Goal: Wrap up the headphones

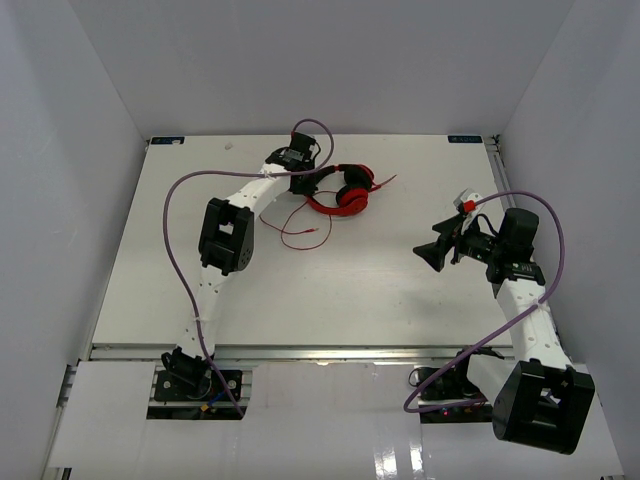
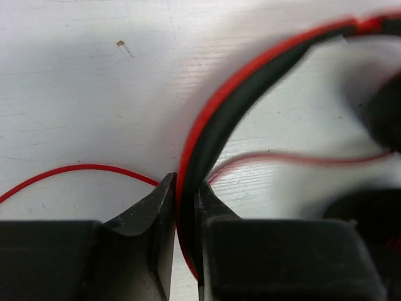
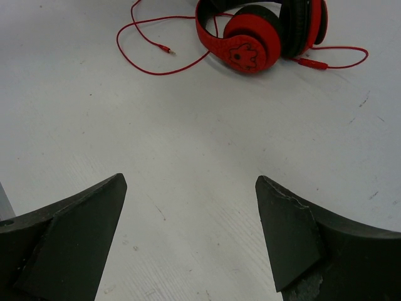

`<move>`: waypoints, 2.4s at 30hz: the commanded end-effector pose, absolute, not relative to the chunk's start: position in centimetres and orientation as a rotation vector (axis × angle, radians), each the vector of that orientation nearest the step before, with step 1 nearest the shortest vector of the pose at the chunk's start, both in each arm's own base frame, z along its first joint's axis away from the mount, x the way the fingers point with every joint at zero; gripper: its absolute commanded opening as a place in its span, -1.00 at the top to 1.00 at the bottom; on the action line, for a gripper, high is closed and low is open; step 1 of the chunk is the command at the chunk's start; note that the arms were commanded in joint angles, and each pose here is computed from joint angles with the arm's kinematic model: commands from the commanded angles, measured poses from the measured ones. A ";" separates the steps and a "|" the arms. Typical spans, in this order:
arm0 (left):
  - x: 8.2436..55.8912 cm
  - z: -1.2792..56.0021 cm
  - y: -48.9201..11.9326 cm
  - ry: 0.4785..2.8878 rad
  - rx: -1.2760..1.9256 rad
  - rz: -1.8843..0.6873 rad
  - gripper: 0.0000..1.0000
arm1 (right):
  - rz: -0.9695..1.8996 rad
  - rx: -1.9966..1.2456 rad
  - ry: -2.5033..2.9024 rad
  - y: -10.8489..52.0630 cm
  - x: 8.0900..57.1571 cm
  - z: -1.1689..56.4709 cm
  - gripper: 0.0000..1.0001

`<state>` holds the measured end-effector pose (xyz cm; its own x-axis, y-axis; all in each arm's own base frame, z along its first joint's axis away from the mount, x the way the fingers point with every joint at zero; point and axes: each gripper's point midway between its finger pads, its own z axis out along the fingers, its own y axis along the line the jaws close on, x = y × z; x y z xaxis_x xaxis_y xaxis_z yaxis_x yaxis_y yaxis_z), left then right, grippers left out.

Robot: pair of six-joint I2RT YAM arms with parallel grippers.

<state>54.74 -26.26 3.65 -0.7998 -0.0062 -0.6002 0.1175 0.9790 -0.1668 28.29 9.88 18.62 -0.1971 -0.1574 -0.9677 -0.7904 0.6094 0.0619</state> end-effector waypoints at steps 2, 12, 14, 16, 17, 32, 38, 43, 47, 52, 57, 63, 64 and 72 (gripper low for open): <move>55.6 9.4 -26.5 2.391 0.070 -0.271 0.95 | 0.730 -0.869 1.684 10.4 27.1 17.9 -0.81; 49.7 23.4 -22.6 2.201 0.043 -0.384 1.00 | 0.472 -1.135 1.476 10.0 25.8 18.7 -0.80; 46.5 24.4 -21.4 2.185 0.037 -0.415 1.00 | 0.404 -1.129 1.415 9.8 26.9 20.2 -0.80; 43.6 27.1 -20.3 2.119 0.020 -0.465 1.00 | 0.428 -1.115 1.360 10.3 27.2 21.8 -0.80; 42.1 25.8 -19.8 2.143 0.003 -0.471 1.00 | 0.435 -1.114 1.308 10.8 27.5 23.0 -0.80; 33.6 33.2 -19.9 2.001 -0.066 -0.819 1.00 | 1.015 -1.139 1.183 22.6 26.7 29.9 -0.80; 34.2 36.1 -19.3 1.954 -0.072 -0.782 1.00 | 0.875 -1.134 1.213 23.9 27.5 29.8 -0.80; 34.4 36.2 -18.4 1.949 -0.070 -0.716 1.00 | 0.392 -0.843 1.417 17.6 35.0 31.6 -0.80; 34.8 35.3 -17.2 1.955 -0.094 -0.633 1.00 | 0.509 -0.933 1.411 18.3 32.3 30.6 -0.80; 34.7 35.4 -17.0 1.949 -0.088 -0.619 1.00 | 0.695 -1.203 1.278 20.4 27.4 28.9 -0.80; 34.4 36.2 -17.1 1.933 -0.073 -0.633 1.00 | 0.983 -1.412 1.096 22.3 21.7 28.3 -0.81; 33.8 36.1 -18.1 1.942 -0.062 -0.712 1.00 | 0.956 -1.338 1.142 24.4 24.5 27.2 -0.80; 33.7 36.3 -18.4 1.940 -0.060 -0.731 1.00 | 0.950 -1.323 1.155 24.9 25.0 27.1 -0.81; 32.5 40.9 -20.7 1.862 -0.067 -0.961 1.00 | 1.060 -1.237 1.134 26.3 25.5 25.4 -0.81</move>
